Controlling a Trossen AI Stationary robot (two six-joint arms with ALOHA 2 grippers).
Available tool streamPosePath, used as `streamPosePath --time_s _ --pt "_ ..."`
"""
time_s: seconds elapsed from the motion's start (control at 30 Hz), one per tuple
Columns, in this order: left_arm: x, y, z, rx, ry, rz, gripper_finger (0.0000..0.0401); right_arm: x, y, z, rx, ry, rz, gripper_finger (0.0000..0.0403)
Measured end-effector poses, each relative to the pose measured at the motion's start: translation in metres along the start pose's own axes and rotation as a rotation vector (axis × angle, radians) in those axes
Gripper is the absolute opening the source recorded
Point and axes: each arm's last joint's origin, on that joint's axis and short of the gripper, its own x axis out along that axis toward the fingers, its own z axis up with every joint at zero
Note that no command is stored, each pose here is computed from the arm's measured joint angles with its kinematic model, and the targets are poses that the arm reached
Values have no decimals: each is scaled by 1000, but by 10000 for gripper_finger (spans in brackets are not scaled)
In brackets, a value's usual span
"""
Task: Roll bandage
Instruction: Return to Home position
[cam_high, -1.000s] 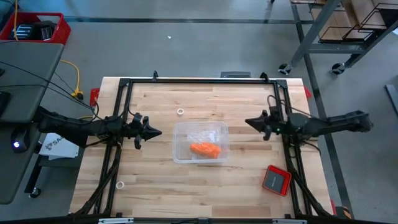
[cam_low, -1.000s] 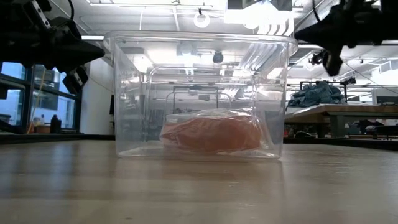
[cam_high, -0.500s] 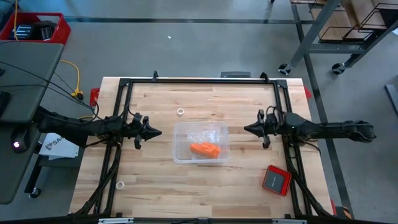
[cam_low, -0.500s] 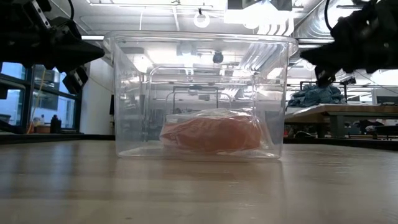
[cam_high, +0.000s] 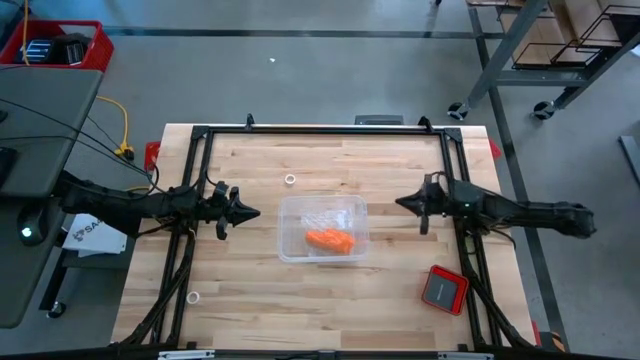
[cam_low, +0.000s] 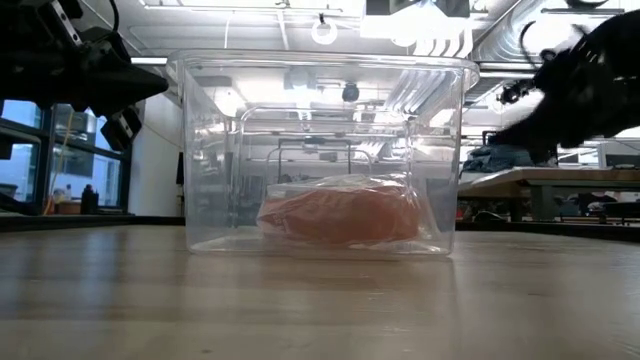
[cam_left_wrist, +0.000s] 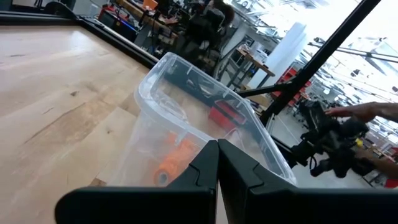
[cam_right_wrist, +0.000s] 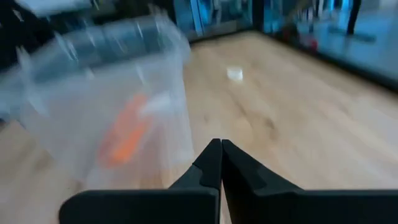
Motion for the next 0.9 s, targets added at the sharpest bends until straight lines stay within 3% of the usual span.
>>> streamPosePath --time_s 0.2,0.3,0.53,0.9 --pt "0 0 0 -1 0 0 1 -18 2 18 8 -251 43 0" --pt "0 0 0 0 1 1 1 -21 3 21 9 -295 50 0" --pt "0 0 0 -1 -1 2 1 -21 5 19 5 -262 74 0" --pt "0 0 0 0 3 4 1 -23 21 16 -16 -227 247 0"
